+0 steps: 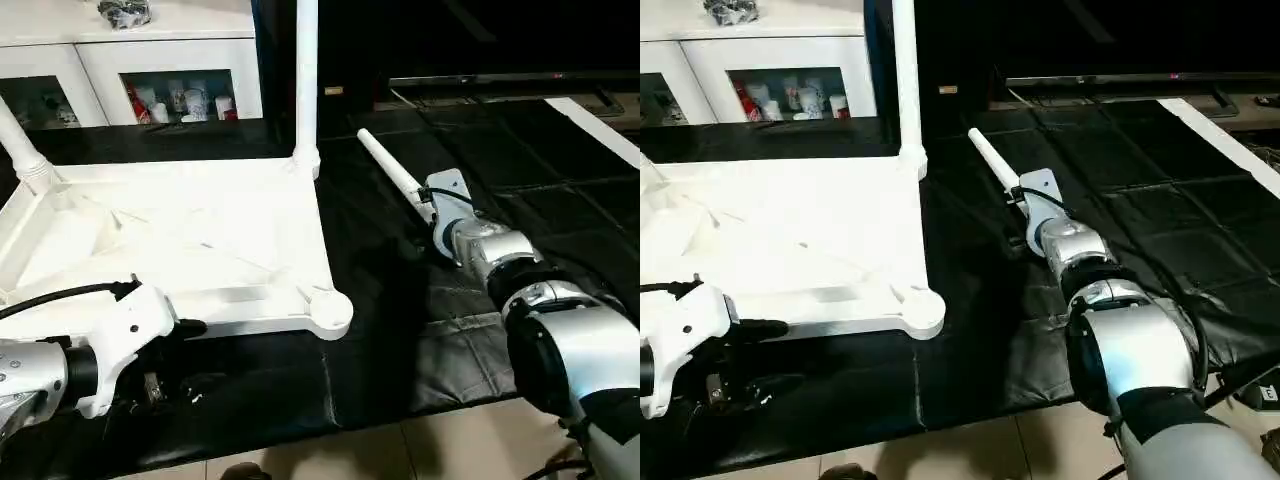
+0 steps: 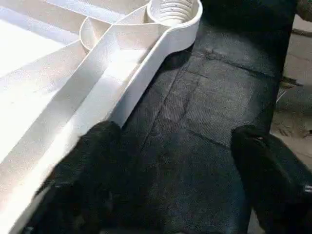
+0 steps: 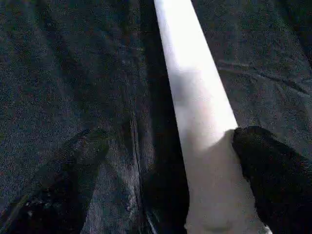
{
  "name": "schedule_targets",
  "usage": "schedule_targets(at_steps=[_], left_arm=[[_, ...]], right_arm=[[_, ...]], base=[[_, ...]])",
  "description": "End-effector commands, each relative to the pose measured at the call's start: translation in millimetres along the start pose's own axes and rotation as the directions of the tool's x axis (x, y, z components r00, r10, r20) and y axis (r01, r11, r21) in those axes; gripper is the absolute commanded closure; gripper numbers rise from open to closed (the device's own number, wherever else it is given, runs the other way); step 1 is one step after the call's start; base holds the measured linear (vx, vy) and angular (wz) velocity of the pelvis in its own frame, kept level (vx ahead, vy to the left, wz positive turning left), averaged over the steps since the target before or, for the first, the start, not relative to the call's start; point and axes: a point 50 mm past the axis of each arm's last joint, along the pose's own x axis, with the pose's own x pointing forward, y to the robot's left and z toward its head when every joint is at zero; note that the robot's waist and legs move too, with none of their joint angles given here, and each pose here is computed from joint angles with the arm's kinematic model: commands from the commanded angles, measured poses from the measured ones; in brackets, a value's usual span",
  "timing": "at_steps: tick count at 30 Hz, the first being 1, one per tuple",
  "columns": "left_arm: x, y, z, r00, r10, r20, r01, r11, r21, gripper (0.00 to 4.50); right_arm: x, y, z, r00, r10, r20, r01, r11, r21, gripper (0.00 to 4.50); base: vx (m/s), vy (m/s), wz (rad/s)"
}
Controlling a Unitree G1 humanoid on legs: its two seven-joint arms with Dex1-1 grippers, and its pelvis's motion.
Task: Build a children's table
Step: Pick table leg
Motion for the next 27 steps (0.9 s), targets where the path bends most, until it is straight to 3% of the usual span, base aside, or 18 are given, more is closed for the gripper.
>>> schedule_targets(at_steps=[1, 7, 8, 12, 13, 27], left_arm=[[-0.9, 0.2, 3.7, 1.0, 0.001, 0.001, -0.001, 1.0, 0.014, 0.16], [0.3, 1.9, 4.8, 1.0, 0.001, 0.005, -0.001, 1.0, 0.019, 0.02], [0.3, 2.0, 4.8, 1.0, 0.001, 0.005, -0.002, 1.0, 0.019, 0.0], [0.6, 2.5, 5.0, 1.0, 0.006, 0.008, -0.007, 1.0, 0.019, 0.0], [0.7, 2.5, 5.0, 1.0, 0.007, 0.008, -0.007, 1.0, 0.019, 0.0], [7.9, 10.1, 11.9, 0.998, 0.036, 0.058, -0.037, 0.999, 0.022, 0.0]], right_arm=[[1.5, 2.0, -20.3, 0.993, 0.029, -0.113, -0.026, 0.999, 0.024, 0.0], [0.3, 1.2, -24.4, 0.985, 0.049, -0.164, -0.046, 0.999, 0.022, 0.0], [0.2, 1.1, -24.4, 0.985, 0.049, -0.165, -0.046, 0.999, 0.022, 0.29], [-1.3, -1.4, -24.9, 0.979, 0.073, -0.189, -0.071, 0.997, 0.018, 0.43], [-1.4, -1.4, -24.9, 0.979, 0.075, -0.191, -0.073, 0.997, 0.017, 0.74], [-2.9, -5.5, -20.3, 0.981, 0.083, -0.173, -0.078, 0.996, 0.036, 1.7]], base=[[0.0, 0.0, 0.0], [0.0, 0.0, 0.0], [0.0, 0.0, 0.0], [0.0, 0.0, 0.0], [0.0, 0.0, 0.0], [0.0, 0.0, 0.0]])
